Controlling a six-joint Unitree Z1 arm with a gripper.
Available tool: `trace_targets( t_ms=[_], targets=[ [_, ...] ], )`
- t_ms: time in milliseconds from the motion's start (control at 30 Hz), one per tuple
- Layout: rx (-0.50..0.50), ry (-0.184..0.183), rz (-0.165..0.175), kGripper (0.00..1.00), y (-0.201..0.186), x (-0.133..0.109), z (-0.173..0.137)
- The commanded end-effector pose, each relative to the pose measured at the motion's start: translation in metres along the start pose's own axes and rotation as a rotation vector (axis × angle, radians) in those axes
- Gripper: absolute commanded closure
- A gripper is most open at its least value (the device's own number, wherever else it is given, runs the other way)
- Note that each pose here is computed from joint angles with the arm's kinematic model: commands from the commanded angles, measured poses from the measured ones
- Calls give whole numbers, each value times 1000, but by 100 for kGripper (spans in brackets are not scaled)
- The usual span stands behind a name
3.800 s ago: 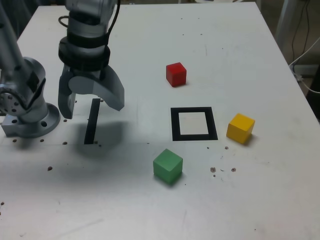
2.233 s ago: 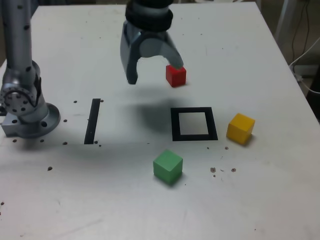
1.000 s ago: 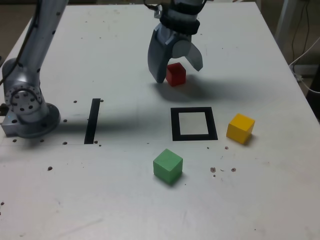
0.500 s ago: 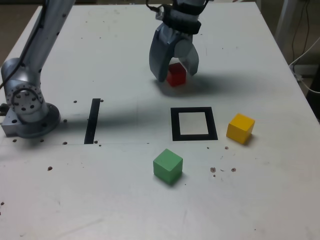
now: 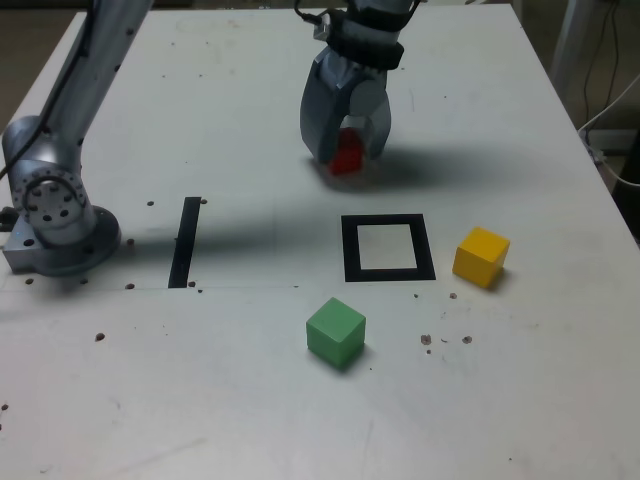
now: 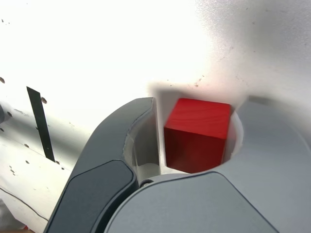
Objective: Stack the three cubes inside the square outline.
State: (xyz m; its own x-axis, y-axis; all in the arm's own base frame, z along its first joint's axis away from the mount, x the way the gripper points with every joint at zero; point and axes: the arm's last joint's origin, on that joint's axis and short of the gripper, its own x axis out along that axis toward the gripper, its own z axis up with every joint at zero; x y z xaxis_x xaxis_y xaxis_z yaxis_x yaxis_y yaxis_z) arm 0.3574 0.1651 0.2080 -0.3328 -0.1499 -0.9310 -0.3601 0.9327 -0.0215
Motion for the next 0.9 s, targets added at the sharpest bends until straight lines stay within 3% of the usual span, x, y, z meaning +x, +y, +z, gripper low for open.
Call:
trace_targets(
  t_ms=[0, 200, 533, 867],
  targets=[
    [1, 2, 2, 70, 1, 1, 1],
    [17, -7, 17, 70, -7, -4, -4],
    [95, -60, 58, 70, -53, -21, -23],
    [174, -77, 64, 70, -103, -24, -32]
  ],
)
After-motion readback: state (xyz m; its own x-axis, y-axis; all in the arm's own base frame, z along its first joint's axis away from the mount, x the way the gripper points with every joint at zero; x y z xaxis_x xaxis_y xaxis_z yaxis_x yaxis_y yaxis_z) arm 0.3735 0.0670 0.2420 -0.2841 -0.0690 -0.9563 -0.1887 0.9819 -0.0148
